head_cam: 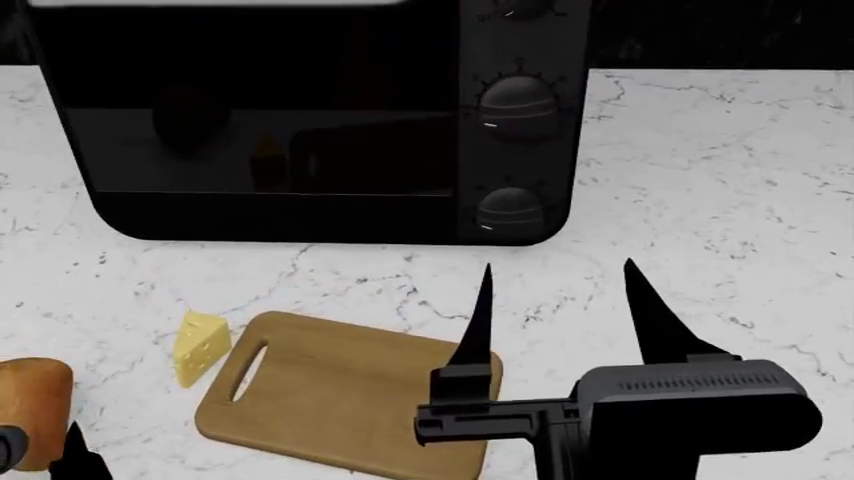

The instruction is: Place the bread and cheese on the cutting board.

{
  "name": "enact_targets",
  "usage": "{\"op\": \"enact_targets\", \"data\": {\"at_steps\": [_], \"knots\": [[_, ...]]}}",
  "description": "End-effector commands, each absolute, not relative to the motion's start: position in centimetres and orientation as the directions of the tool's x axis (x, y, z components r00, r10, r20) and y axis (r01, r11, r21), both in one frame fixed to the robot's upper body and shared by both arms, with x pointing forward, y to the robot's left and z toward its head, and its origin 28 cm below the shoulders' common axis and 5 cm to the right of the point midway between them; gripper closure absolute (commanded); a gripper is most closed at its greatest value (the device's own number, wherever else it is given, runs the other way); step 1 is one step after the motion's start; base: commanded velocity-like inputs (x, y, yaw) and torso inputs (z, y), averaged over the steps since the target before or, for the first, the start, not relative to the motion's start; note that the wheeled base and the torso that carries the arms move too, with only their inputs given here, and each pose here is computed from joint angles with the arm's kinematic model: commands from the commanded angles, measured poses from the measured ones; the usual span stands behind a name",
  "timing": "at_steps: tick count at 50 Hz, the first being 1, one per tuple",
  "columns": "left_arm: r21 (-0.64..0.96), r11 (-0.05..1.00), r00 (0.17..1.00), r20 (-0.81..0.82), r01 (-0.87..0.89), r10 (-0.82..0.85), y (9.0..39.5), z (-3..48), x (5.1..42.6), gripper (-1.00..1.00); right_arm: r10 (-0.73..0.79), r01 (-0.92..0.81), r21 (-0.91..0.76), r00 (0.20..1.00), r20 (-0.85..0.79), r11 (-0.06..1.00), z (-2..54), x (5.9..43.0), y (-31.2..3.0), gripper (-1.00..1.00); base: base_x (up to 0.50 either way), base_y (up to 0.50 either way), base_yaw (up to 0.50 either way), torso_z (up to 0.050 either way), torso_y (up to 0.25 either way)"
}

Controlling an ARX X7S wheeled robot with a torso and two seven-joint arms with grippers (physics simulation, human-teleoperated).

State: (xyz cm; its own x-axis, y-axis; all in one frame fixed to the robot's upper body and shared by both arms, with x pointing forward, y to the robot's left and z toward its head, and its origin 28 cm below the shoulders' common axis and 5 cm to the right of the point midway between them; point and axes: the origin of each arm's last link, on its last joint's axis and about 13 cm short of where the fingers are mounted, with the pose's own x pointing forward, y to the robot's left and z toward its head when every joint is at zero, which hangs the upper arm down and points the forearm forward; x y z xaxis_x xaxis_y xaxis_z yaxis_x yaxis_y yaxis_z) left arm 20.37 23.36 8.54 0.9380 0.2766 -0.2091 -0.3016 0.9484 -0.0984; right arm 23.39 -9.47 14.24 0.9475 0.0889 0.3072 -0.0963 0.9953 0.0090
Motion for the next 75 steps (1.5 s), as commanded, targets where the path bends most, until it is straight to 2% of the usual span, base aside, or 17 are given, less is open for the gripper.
{"op": "enact_targets", "data": {"at_steps": [1,6,7,16,26,35,42,59,67,75], "knots": [[-0.122,0.941,0.906,-0.334,-0.314,0.259,22.8,6.0,21.1,-1.00,0.104,-0.112,0.010,0.947,0.305,0.994,14.2,23.5,-9.3,-1.00,0.00,0.00,0.00,0.000,0.000],[-0.125,0.943,0.907,-0.337,-0.309,0.252,22.4,6.6,21.3,-1.00,0.104,-0.113,0.011,0.946,0.307,0.994,14.2,23.4,-9.3,-1.00,0.00,0.00,0.00,0.000,0.000],[-0.128,0.940,0.906,-0.335,-0.315,0.258,22.4,6.4,21.3,1.00,0.104,-0.113,0.011,0.946,0.307,0.993,14.2,23.4,-9.3,-1.00,0.00,0.00,0.00,0.000,0.000],[-0.115,0.950,0.923,-0.298,-0.289,0.245,22.3,6.8,21.0,1.00,0.110,-0.120,0.013,0.944,0.311,0.993,14.3,23.3,-9.3,-1.00,0.00,0.00,0.00,0.000,0.000],[-0.143,0.961,0.969,-0.111,-0.237,0.222,21.9,11.2,20.5,1.00,0.111,-0.121,0.013,0.943,0.312,0.993,14.4,23.3,-9.3,-1.00,0.00,0.00,0.00,0.000,0.000],[-0.129,0.982,0.991,-0.018,-0.135,0.134,21.0,15.1,21.6,1.00,0.101,-0.113,0.018,0.943,0.317,0.993,14.5,23.2,-9.5,-1.00,0.00,0.00,0.00,0.000,0.000],[-0.095,0.995,0.999,0.029,0.016,-0.013,18.7,17.5,22.2,1.00,0.064,-0.078,0.030,0.944,0.323,0.996,14.8,23.0,-10.4,-1.00,0.00,0.00,0.00,0.000,0.000],[-0.053,0.962,0.962,-0.027,0.269,-0.271,14.2,18.7,24.7,1.00,-0.035,0.013,0.062,0.932,0.360,0.998,16.1,21.6,-13.0,-1.00,0.00,0.00,0.00,0.000,0.000],[-0.089,0.905,0.900,-0.102,0.416,-0.424,11.6,17.7,23.9,1.00,-0.049,0.025,0.069,0.928,0.369,0.997,16.2,21.3,-13.2,-1.00,0.00,0.00,0.00,0.000,0.000],[-0.113,0.870,0.857,-0.153,0.480,-0.493,10.0,16.9,23.5,1.00,-0.057,0.032,0.073,0.924,0.379,0.997,16.4,21.0,-13.4,-1.00,0.00,0.00,0.00,0.000,0.000]]}}
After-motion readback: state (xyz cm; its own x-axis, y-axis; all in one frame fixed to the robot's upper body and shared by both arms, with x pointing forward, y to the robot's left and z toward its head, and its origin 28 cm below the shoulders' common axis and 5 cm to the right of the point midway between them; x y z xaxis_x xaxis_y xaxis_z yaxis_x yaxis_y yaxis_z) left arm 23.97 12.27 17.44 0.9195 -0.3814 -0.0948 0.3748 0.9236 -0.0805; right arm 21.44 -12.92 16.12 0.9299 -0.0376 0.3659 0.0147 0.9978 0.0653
